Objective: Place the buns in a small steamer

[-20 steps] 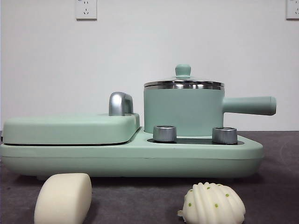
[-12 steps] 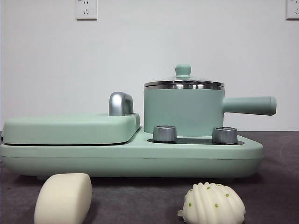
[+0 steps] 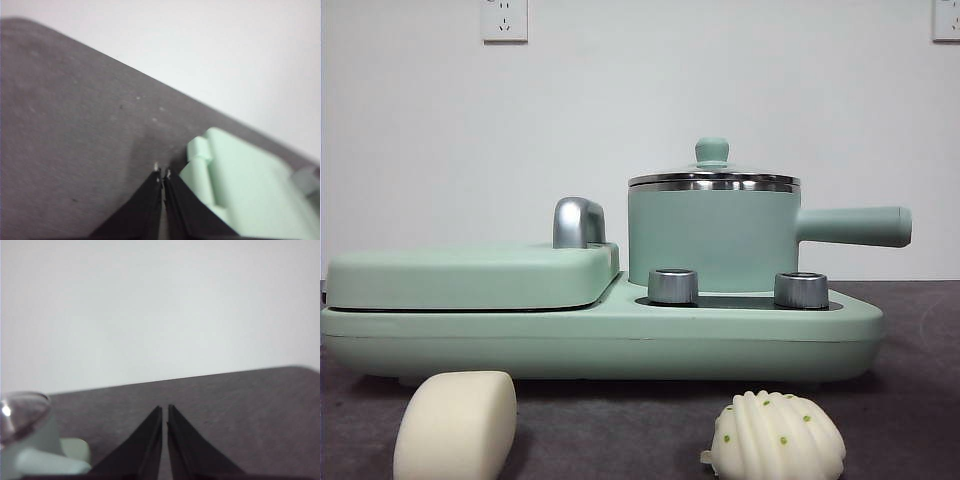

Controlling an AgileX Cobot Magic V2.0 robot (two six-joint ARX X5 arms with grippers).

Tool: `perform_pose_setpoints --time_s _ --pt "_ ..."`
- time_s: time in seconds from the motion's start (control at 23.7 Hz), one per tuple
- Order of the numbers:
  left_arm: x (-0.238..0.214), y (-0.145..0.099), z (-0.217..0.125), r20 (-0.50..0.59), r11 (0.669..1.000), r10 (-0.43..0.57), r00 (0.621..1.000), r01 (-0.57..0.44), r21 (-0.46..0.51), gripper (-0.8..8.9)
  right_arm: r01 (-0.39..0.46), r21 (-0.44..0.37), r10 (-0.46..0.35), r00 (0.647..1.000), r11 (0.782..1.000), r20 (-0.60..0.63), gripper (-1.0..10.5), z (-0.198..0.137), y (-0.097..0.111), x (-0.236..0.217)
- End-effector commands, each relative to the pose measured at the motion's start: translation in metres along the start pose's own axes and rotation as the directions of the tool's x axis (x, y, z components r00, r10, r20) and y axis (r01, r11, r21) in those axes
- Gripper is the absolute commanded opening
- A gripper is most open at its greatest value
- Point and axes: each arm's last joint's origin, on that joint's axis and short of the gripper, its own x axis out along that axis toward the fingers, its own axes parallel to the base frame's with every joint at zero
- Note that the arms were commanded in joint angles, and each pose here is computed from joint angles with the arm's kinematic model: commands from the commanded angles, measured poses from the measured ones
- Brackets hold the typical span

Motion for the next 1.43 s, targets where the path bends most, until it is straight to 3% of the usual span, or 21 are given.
perform_pose_setpoints --time_s 0.04,0.13,0.25,0.46,0.67,0.93,1.14,1.43 --pt "0.001 0.001 -0.002 0.024 0.96 -0.013 1.0 0.019 -0.281 0.1 -0.002 0.243 0.001 1.0 0.97 0.007 0.2 0.0 0.0 0.0" --pt "0.001 -0.001 0.002 0.055 0.938 -0.038 0.998 0.054 -0.341 0.1 -0.002 0.28 0.0 1.0 0.96 0.008 0.2 0.0 0.0 0.0" --pt "0.0 -0.006 0.009 0.133 0.932 -0.088 0.987 0.129 -0.339 0.1 -0.023 0.281 0.017 1.0 0.959 0.024 0.2 0.003 0.001 0.0" --pt "-0.005 -0.017 0.027 0.3 0.914 -0.193 0.934 0.283 -0.292 0.1 -0.145 0.275 0.122 0.988 0.95 0.098 0.1 0.022 0.007 -0.002" --pt "-0.014 -0.031 0.047 0.319 0.915 -0.275 0.907 0.349 -0.202 0.11 -0.18 0.269 0.145 0.979 0.946 0.146 0.1 0.052 0.013 -0.006" --pt "-0.029 -0.054 0.083 0.29 0.956 -0.272 0.917 0.293 -0.029 0.11 -0.189 0.265 0.179 0.982 0.946 0.062 0.1 0.089 0.021 -0.007" --pt "-0.037 -0.071 0.111 0.227 0.972 -0.234 0.946 0.228 0.049 0.11 -0.234 0.255 0.237 0.971 0.938 0.018 0.1 0.119 0.03 -0.001" --pt "-0.034 -0.092 0.146 0.154 0.971 -0.197 0.968 0.172 0.164 0.11 -0.259 0.15 0.272 0.96 0.954 -0.07 0.1 0.155 0.039 0.02"
